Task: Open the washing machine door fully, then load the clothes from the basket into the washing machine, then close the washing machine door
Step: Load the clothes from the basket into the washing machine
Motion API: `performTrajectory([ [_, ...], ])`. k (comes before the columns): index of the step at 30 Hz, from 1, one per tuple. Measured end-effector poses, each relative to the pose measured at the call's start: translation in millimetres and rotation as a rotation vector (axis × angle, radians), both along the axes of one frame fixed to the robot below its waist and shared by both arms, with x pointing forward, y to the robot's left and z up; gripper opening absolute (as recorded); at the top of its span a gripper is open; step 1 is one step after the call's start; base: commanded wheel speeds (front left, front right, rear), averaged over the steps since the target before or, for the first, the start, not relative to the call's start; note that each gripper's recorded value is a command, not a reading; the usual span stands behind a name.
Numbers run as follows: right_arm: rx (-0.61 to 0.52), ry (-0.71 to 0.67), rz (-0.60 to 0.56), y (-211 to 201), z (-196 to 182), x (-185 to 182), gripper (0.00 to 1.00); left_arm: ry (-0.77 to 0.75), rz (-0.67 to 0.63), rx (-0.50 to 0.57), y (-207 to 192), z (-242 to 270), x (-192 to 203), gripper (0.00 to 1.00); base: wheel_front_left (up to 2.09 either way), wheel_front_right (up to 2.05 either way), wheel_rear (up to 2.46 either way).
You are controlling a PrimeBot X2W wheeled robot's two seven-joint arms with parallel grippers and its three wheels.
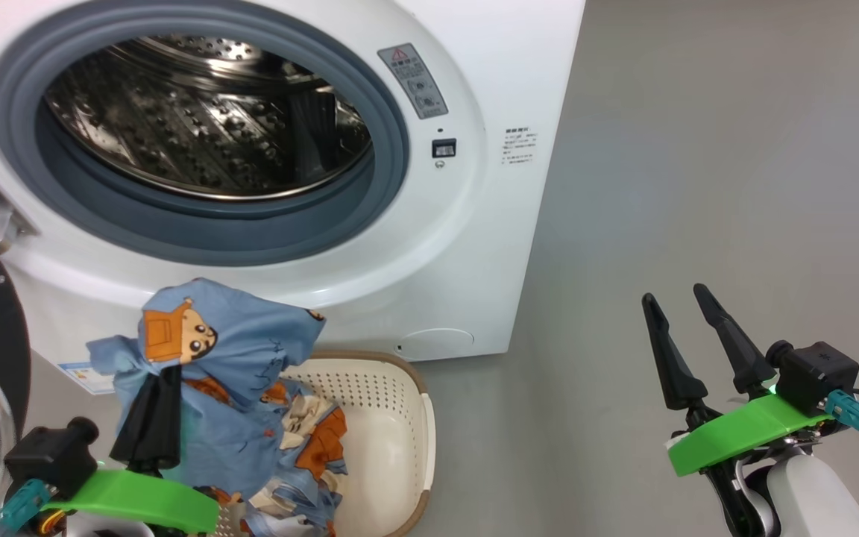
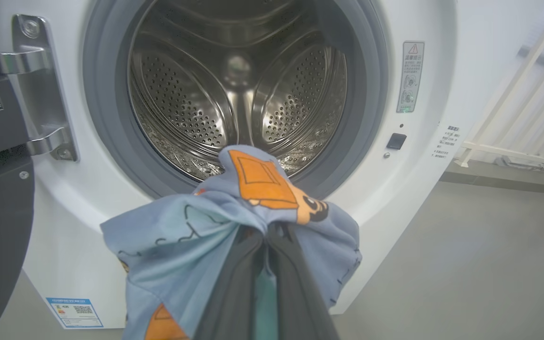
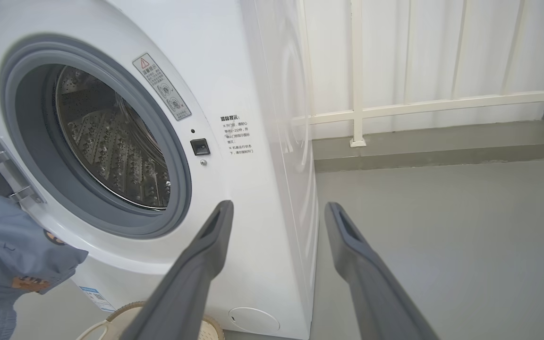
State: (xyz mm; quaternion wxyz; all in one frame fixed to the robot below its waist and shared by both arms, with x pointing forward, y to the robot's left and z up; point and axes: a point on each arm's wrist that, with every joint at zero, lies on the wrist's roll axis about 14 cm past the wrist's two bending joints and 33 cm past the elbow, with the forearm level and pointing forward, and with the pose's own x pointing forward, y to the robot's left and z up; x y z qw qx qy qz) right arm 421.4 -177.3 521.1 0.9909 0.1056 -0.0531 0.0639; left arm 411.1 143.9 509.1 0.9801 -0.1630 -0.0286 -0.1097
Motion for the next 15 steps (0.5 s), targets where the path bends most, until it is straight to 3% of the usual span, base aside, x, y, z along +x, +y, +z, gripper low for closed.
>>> performTrajectory([
  [15,-0.009,-0.035,0.022,6,13,-4,1.0,-0.052,0.052,-0.007,9,16,-12,0.0,0.0,0.0,0.0],
])
